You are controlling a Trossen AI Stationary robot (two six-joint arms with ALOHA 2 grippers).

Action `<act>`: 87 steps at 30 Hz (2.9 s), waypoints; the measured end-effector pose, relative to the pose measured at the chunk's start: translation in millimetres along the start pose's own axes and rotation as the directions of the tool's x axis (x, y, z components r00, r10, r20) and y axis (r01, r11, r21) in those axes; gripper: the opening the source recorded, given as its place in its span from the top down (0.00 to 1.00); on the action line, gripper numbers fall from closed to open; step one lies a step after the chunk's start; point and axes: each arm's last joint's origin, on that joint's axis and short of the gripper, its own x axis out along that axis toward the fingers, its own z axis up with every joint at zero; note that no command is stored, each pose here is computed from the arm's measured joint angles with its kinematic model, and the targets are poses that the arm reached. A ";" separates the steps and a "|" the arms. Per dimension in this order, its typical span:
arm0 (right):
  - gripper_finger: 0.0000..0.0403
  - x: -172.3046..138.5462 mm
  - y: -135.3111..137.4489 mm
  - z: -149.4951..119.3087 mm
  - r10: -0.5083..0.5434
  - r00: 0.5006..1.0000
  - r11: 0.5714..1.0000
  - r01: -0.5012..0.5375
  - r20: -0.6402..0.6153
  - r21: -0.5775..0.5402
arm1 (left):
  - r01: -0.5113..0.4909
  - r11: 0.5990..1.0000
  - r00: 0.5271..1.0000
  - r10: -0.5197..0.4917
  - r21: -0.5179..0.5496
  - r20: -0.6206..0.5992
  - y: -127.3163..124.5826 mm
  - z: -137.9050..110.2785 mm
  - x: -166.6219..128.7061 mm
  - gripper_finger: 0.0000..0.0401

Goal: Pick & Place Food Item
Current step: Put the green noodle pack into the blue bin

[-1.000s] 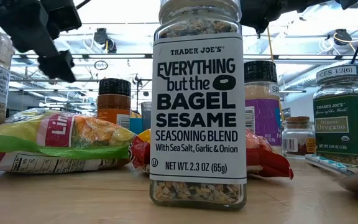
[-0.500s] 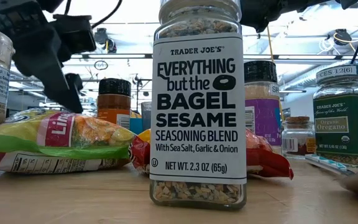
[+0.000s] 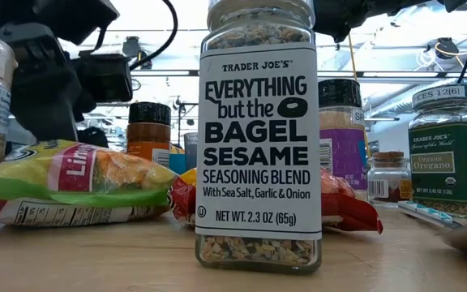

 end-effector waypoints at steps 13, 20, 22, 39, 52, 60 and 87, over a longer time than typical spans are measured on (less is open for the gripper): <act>0.63 0.0 0.0 0.0 0.000 1.000 1.000 0.000 0.000 0.000 | -0.008 1.000 1.000 0.008 0.000 0.002 3.3 1.6 -0.1 0.67; 0.64 0.0 0.0 0.0 0.000 1.000 1.000 0.000 0.000 0.000 | 0.092 0.996 0.994 -0.091 0.014 -0.056 10.5 5.7 -2.7 0.96; 0.64 0.0 0.0 0.0 0.000 1.000 1.000 0.000 0.000 0.000 | 0.113 0.993 0.992 -0.112 0.017 -0.056 11.2 7.6 -6.5 0.98; 0.64 0.0 0.0 0.1 0.000 1.000 1.000 0.000 0.002 -0.025 | 0.198 0.972 0.966 -0.216 0.129 0.145 -5.4 12.0 -95.3 0.99; 0.65 0.7 -2.0 0.4 -0.010 1.000 0.999 0.010 0.004 -0.039 | -0.067 0.981 0.678 -0.090 0.183 0.729 6.9 36.9 -174.7 0.97; 0.65 2.3 -6.9 0.5 -0.031 1.000 0.999 0.031 0.006 -0.021 | -0.187 0.982 0.622 0.104 0.018 0.776 34.2 72.8 -197.0 0.98; 0.66 2.7 -8.3 1.1 -0.041 0.999 0.999 0.041 0.012 -0.007 | -0.647 0.712 0.674 0.701 -0.273 0.232 145.9 181.4 -131.8 0.99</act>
